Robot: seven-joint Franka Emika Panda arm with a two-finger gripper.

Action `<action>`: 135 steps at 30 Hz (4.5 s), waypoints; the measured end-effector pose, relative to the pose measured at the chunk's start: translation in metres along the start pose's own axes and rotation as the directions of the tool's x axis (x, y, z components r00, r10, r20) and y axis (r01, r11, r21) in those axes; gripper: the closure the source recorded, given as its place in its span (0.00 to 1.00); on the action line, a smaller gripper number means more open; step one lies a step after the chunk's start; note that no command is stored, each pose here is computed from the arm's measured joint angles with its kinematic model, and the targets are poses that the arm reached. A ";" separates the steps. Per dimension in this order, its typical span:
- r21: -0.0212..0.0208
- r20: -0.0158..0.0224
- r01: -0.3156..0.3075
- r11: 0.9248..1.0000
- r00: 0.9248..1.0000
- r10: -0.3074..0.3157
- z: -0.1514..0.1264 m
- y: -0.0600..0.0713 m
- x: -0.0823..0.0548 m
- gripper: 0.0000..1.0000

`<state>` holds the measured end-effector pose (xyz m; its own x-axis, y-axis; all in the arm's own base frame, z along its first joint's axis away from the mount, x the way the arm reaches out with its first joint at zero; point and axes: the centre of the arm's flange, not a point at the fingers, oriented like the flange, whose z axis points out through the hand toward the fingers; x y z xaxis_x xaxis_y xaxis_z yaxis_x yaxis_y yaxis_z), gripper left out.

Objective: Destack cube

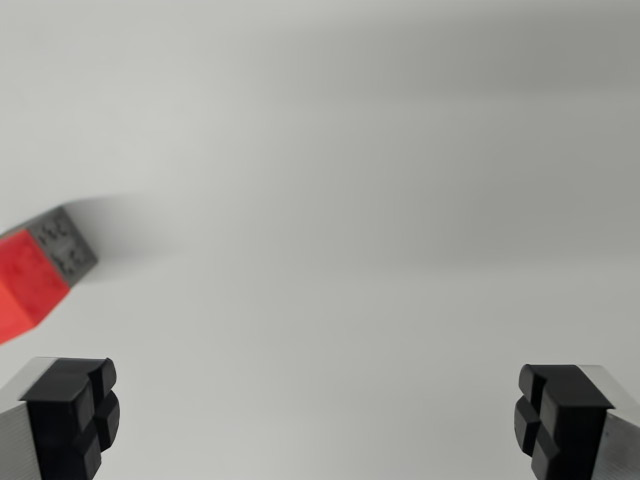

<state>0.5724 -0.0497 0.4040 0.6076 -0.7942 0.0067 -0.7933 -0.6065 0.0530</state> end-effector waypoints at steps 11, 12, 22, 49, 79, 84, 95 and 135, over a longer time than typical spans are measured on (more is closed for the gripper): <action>0.000 0.000 0.000 1.000 1.000 0.000 0.000 0.000 0.000 0.00; 0.000 0.000 0.000 1.000 1.000 0.000 0.000 0.000 0.000 0.00; -0.001 0.001 0.009 1.000 1.000 -0.009 0.004 -0.002 -0.004 0.00; 0.007 -0.001 0.105 0.994 0.994 -0.105 0.036 -0.019 -0.045 0.00; 0.028 -0.008 0.289 0.957 0.957 -0.289 0.095 -0.052 -0.124 0.00; 0.032 -0.008 0.324 0.946 0.946 -0.324 0.108 -0.059 -0.140 0.00; 0.043 -0.010 0.399 0.916 0.917 -0.399 0.135 -0.074 -0.175 0.00; 0.050 -0.012 0.460 0.887 0.888 -0.460 0.230 -0.088 -0.203 1.00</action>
<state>0.5103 0.1561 0.1686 0.9047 -0.4261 -0.0062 -0.4261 -0.9047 -0.0001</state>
